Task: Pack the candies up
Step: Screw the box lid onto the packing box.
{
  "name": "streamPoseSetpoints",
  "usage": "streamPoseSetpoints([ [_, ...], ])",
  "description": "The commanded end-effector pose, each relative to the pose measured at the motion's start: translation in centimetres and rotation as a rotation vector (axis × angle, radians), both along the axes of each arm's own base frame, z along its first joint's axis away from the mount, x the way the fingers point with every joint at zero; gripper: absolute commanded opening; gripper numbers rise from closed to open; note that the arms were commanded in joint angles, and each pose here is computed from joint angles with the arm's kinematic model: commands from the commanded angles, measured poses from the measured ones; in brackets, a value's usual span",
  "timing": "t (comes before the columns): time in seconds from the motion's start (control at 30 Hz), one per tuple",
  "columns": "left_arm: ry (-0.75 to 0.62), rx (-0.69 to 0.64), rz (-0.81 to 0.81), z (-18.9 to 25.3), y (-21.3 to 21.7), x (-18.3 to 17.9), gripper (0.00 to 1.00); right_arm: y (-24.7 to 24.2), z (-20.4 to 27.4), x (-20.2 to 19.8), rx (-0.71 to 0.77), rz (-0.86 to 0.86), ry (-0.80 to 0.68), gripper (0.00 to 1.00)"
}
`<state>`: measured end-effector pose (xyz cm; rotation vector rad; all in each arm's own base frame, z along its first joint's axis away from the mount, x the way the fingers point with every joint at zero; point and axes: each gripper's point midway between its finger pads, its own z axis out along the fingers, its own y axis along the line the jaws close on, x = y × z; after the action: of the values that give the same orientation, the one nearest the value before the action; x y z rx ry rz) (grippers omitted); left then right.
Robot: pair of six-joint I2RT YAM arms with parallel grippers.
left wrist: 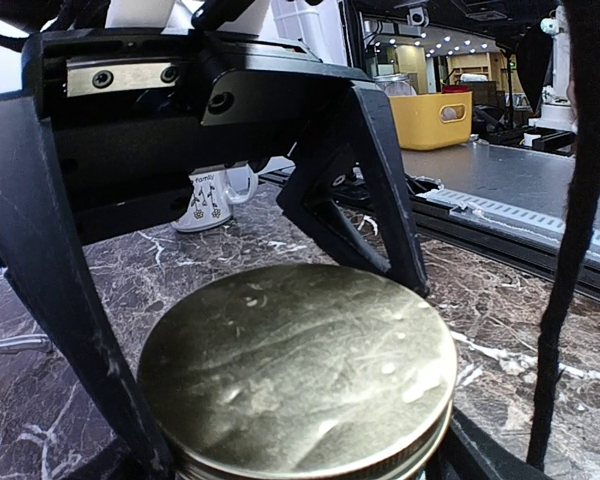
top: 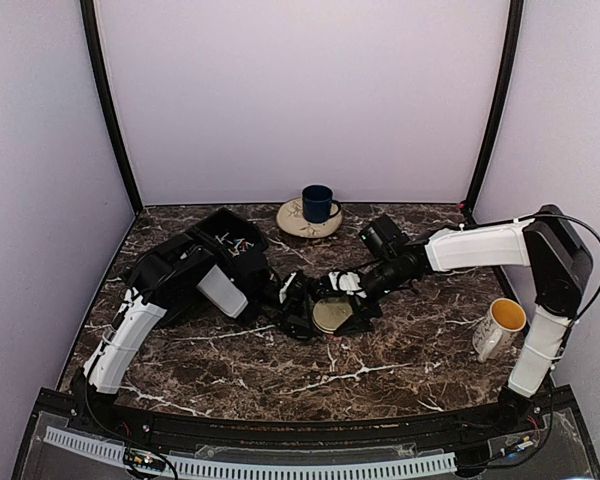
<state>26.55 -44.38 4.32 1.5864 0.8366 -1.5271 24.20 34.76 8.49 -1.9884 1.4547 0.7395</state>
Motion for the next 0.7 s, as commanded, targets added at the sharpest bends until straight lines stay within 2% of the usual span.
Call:
streamPoseSetpoints([
  [0.0, 0.324, 0.286, -0.018, -11.3, 1.8, -4.1, 0.67, 0.4, 0.1, 0.2, 0.015, -0.008, 0.037, 0.92],
  [0.33, 0.324, 0.290, -0.001, -11.4, 1.7, -3.8, 0.67, 0.5, 0.1, 0.6, 0.017, -0.037, 0.041, 0.85],
  [0.67, 0.344, 0.280, 0.087, -11.4, 1.9, -2.0, 0.67, -0.3, 0.2, 1.8, 0.086, -0.252, 0.009, 0.85],
])
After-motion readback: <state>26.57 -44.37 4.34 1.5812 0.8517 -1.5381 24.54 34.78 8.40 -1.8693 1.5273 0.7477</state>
